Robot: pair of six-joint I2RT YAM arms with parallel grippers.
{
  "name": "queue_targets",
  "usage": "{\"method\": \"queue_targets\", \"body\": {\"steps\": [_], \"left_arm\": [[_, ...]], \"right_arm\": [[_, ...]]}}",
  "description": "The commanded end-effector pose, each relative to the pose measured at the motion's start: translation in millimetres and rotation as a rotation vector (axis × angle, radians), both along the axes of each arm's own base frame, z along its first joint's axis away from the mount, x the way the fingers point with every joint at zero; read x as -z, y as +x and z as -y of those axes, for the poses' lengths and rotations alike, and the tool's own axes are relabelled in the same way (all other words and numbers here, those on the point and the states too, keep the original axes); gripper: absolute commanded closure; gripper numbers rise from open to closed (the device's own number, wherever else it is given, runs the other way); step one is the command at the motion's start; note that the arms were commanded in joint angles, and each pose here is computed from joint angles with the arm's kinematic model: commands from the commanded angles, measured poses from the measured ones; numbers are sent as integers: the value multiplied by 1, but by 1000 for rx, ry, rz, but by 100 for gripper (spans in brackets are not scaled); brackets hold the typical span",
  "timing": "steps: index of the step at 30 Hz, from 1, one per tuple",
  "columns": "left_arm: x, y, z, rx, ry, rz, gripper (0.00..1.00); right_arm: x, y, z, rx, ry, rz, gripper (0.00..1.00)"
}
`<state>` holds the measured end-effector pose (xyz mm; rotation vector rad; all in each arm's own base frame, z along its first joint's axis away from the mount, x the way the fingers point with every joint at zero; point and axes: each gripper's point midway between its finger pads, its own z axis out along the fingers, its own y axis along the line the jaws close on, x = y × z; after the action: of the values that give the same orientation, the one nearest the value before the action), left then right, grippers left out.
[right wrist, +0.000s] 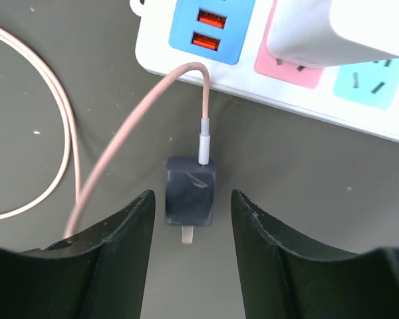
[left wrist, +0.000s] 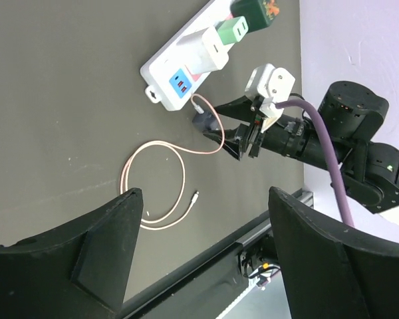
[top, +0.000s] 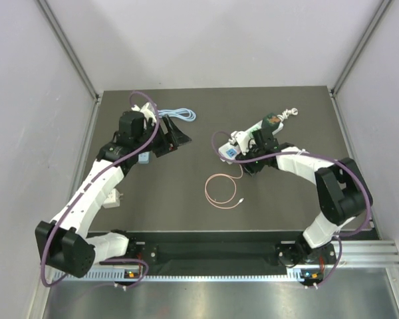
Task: Insert the plug
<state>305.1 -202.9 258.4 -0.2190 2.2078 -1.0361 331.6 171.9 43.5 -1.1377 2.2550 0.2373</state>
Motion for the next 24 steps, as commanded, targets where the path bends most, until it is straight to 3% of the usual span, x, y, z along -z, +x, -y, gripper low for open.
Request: {"method": "queue_targets", "body": {"steps": [1, 5, 9, 12, 16, 20, 24], "left_arm": [[-12, 5, 3, 30, -52, 44, 20], [-5, 9, 2, 31, -44, 28, 21], [5, 12, 2, 44, -32, 14, 25], [15, 16, 1, 67, 12, 21, 32], [5, 20, -9, 53, 102, 52, 34], [-21, 10, 7, 149, 15, 96, 35], [-35, 2, 25, 226, -31, 113, 34]], "right_arm": [[-2, 13, -9, -32, 29, 31, 51], [6, 12, -8, -26, 23, 11, 53], [1, 12, -7, -17, 27, 21, 86], [-21, 16, -8, 9, 45, 75, 100], [-71, 15, -23, 13, 134, 238, 100], [-136, -15, -58, -83, 309, 469, 100], [-167, -41, -84, -148, 380, 534, 100]]}}
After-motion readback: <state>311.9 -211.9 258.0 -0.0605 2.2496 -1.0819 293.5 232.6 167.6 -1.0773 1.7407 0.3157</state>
